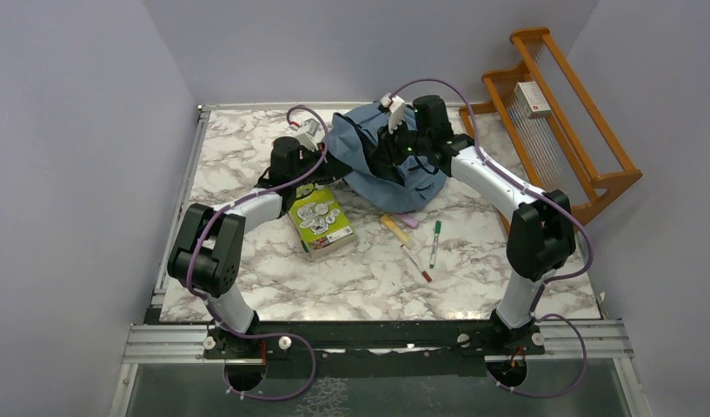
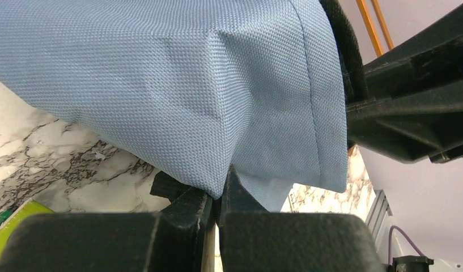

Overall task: Pack the student bag
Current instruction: Adjust the student bag at the center of the board.

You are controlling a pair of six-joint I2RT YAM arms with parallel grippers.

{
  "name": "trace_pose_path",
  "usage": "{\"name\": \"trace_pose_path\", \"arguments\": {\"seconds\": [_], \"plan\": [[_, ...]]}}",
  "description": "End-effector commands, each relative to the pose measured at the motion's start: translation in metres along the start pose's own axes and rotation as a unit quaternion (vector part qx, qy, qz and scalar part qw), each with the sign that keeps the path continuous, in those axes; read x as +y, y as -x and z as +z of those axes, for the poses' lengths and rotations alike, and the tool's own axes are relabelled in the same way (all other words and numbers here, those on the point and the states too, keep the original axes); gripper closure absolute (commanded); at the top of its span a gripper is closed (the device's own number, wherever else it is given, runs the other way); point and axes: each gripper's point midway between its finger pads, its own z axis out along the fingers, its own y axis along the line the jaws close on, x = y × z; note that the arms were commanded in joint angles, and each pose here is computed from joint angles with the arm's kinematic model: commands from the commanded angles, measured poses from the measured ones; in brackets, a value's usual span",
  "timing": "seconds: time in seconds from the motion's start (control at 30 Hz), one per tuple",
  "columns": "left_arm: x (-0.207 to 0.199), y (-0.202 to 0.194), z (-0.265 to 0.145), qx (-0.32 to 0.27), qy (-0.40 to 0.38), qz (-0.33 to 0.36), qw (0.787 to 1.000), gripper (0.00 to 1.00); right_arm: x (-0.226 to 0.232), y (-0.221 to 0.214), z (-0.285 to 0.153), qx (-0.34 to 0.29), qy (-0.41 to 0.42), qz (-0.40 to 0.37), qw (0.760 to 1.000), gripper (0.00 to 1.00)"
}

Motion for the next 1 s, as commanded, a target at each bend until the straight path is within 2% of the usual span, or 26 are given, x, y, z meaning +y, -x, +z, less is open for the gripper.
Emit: {"name": "trace_pose_path", "arguments": {"seconds": [0.0, 0.07, 0.1, 0.3, 0.47, 0.57, 0.73, 0.9, 0.97], "plan": [[-0.016, 0.009, 0.000, -0.002, -0.047, 0.032, 0.998, 1.00, -0.011, 0.020, -0.003, -0.031, -0.035, -0.005, 0.999, 0.81], [-0.014, 0.012, -0.001, 0.003, -0.055, 0.032, 0.998, 1.00, -0.015, 0.030, -0.011, -0.047, -0.056, -0.002, 0.997, 0.96], [-0.013, 0.014, -0.002, 0.005, -0.061, 0.032, 0.998, 1.00, -0.017, 0.037, -0.016, -0.056, -0.070, -0.001, 0.996, 0.99], [-0.008, 0.035, -0.002, 0.020, -0.087, 0.048, 0.995, 1.00, -0.013, 0.072, -0.046, -0.080, -0.093, -0.002, 0.992, 1.00], [0.008, 0.054, 0.013, 0.060, -0.046, 0.086, 0.993, 1.00, 0.006, 0.084, -0.062, -0.065, -0.061, 0.015, 0.996, 0.99], [0.014, 0.075, 0.019, 0.065, -0.032, 0.107, 0.992, 1.00, 0.019, 0.085, -0.067, -0.054, -0.036, 0.036, 0.997, 0.99], [0.038, 0.102, 0.023, 0.077, -0.015, 0.108, 0.991, 0.99, 0.038, 0.089, -0.074, -0.058, 0.000, 0.076, 0.995, 0.99], [0.067, 0.104, 0.018, 0.107, 0.005, 0.107, 0.988, 0.98, 0.014, 0.091, -0.080, -0.063, -0.071, 0.086, 0.992, 1.00], [0.079, 0.103, 0.012, 0.110, 0.015, 0.099, 0.989, 0.93, -0.001, 0.091, -0.082, -0.067, -0.099, 0.098, 0.988, 1.00]]}}
